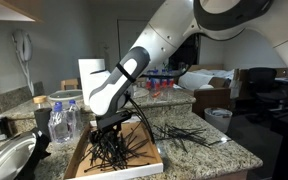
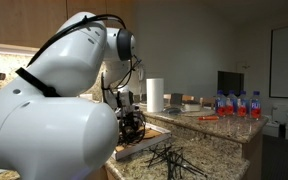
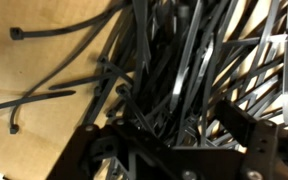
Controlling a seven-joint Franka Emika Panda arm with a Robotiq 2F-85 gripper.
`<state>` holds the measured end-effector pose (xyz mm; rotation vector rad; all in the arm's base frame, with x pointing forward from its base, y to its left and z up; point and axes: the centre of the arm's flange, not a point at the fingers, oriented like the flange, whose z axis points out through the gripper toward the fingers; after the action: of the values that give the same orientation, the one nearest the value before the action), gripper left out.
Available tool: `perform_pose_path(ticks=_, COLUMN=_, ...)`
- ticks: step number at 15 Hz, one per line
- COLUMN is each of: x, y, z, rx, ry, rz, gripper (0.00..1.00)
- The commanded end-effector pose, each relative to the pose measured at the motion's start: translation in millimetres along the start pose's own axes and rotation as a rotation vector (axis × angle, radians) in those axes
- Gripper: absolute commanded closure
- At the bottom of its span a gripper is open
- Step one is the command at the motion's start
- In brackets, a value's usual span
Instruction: Remove the black objects from the box
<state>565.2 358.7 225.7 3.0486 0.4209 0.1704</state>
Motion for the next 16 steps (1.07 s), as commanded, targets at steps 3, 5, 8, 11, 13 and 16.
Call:
perform_pose_path(ticks=3, x=-2.9, y=-4.7, z=-1.8, rx=0.001, ry=-0.014, rz=-0.013, gripper=0.58)
perform_pose_path(ticks=5, x=-3.3, y=-5.3, z=-1.2, rx=0.005, ry=-0.021, rz=-0.017, gripper=0.7)
perform_pose_path(ticks=8, x=-4.5, y=-5.8, z=-1.9, rx=0.01, ry=-0.025, rz=-0.016, gripper=0.88)
perform_pose_path(ticks=11, x=-5.8, y=-9.1, z=-3.0, rx=0.016, ry=-0.029, rz=-0.02, gripper=0.94)
perform_pose_path(ticks=13, x=-6.7, y=-9.8, z=-5.5, rx=0.013, ry=-0.03, rz=-0.027, gripper=0.91)
perform_pose_path(ticks=16, x=-9.6, y=-6.8, z=-19.0, rx=0.001, ry=-0.026, rz=-0.032, gripper=0.91)
